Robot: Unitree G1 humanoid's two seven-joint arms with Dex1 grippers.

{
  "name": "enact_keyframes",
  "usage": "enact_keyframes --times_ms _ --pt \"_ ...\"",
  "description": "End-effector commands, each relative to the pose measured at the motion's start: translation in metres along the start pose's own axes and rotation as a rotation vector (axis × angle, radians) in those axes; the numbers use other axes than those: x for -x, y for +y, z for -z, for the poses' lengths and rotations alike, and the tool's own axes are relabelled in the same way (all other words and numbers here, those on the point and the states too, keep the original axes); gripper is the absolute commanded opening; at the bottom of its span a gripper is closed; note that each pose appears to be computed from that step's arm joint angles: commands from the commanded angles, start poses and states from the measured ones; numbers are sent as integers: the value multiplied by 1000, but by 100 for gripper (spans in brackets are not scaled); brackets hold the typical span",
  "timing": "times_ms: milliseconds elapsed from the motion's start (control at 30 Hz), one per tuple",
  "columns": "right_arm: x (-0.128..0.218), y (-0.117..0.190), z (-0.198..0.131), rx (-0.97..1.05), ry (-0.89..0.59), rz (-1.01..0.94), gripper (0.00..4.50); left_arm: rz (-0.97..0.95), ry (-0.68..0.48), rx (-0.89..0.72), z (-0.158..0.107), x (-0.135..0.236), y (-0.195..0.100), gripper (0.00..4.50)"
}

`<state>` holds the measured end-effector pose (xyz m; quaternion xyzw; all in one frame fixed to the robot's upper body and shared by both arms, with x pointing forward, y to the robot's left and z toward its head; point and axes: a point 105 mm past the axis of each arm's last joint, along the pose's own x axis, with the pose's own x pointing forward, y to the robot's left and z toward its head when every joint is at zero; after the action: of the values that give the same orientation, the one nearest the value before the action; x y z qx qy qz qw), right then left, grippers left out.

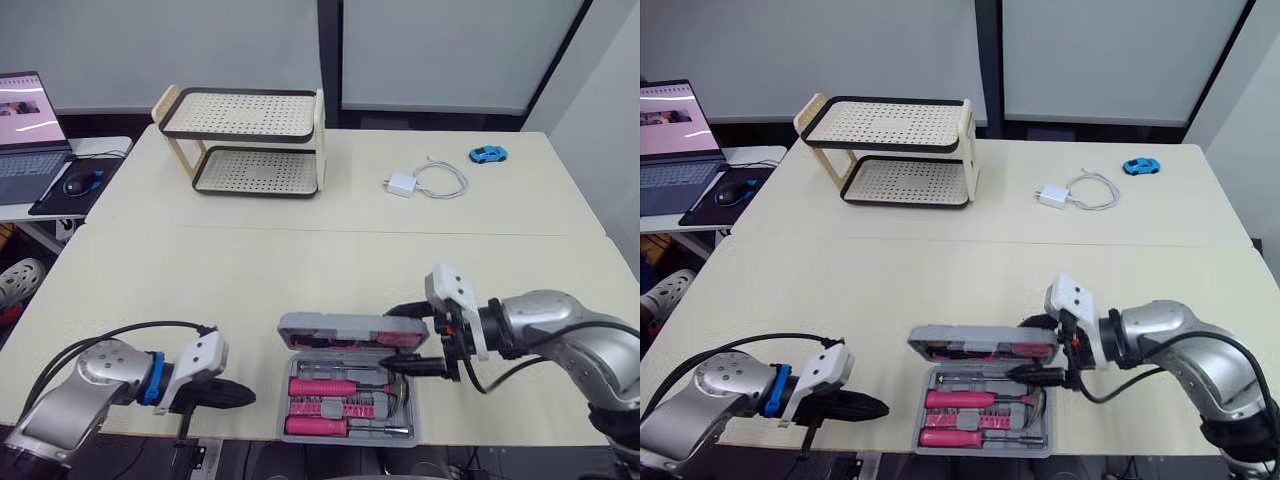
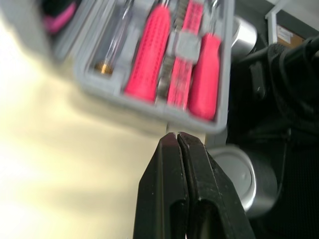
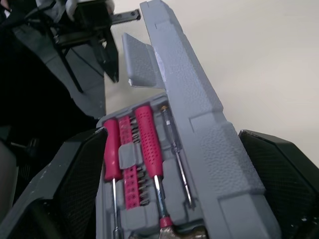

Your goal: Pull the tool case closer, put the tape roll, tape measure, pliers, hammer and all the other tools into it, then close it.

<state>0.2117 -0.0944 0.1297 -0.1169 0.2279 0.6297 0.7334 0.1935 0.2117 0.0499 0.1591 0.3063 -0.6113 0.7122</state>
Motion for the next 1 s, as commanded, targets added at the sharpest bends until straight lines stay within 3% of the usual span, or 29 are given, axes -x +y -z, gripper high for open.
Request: enact_keyframes --times_ms 33,233,500,600,733,1000 --pt "6 30 -2 114 50 -64 447 -77 22 2 9 13 9 0" --pt "30 54 7 123 165 -83 447 -133 30 18 21 17 15 0" --pt "53 18 41 193 318 119 447 -193 1 -39 12 10 24 0" --pt "53 9 54 252 355 148 386 -209 -13 -62 6 3 25 0" --pt "49 3 67 290 379 149 252 -222 -36 -74 -3 -7 23 0" --pt "54 7 63 332 356 125 114 -244 -21 -105 1 12 17 0"
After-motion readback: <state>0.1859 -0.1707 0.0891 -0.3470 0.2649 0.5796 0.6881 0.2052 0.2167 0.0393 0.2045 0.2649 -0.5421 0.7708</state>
